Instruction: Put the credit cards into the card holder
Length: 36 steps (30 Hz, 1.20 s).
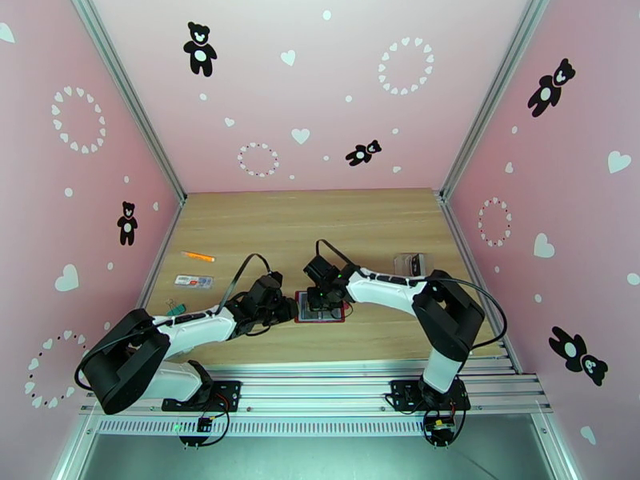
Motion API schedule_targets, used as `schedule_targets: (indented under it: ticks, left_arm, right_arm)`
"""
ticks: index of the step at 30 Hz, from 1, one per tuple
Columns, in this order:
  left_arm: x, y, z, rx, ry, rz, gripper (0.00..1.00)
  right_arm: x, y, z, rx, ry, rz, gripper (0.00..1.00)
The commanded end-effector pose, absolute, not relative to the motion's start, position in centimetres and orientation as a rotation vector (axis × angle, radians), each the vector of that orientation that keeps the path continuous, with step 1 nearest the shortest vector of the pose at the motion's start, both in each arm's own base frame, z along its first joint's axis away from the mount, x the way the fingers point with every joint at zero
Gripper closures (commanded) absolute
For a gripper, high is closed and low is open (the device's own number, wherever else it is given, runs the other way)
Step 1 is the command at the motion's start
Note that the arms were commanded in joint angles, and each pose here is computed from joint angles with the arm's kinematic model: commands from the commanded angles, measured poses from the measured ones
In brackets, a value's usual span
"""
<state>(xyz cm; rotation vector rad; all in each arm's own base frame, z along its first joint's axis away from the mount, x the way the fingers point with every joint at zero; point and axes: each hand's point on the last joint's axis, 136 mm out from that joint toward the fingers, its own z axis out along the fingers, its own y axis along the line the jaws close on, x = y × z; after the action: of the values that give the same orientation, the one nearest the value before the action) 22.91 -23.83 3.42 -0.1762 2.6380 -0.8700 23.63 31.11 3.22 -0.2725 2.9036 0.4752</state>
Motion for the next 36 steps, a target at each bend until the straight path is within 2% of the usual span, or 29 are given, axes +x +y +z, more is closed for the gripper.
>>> schedule_targets:
  ticks: [1, 9, 27, 36]
  left_arm:
    - [22.9, -23.4, 3.3, -0.191, 2.639, -0.854, 0.71]
    - [22.9, -23.5, 3.3, -0.189, 2.641, -0.852, 0.71]
    - [23.0, -23.6, 3.5, -0.18, 2.642, -0.854, 0.7]
    - [22.9, -23.5, 3.6, -0.182, 2.638, -0.856, 0.7]
  right_arm:
    - [23.9, 30.6, 2.9, -0.284, 2.914, 0.389, 0.85]
    - [24.0, 30.1, 2.3, -0.302, 2.925, 0.334, 0.83]
    - [23.8, 29.5, 0.8, -0.323, 2.959, 0.26, 0.88]
    - [24.2, 30.8, 4.0, -0.308, 2.893, 0.389, 0.88]
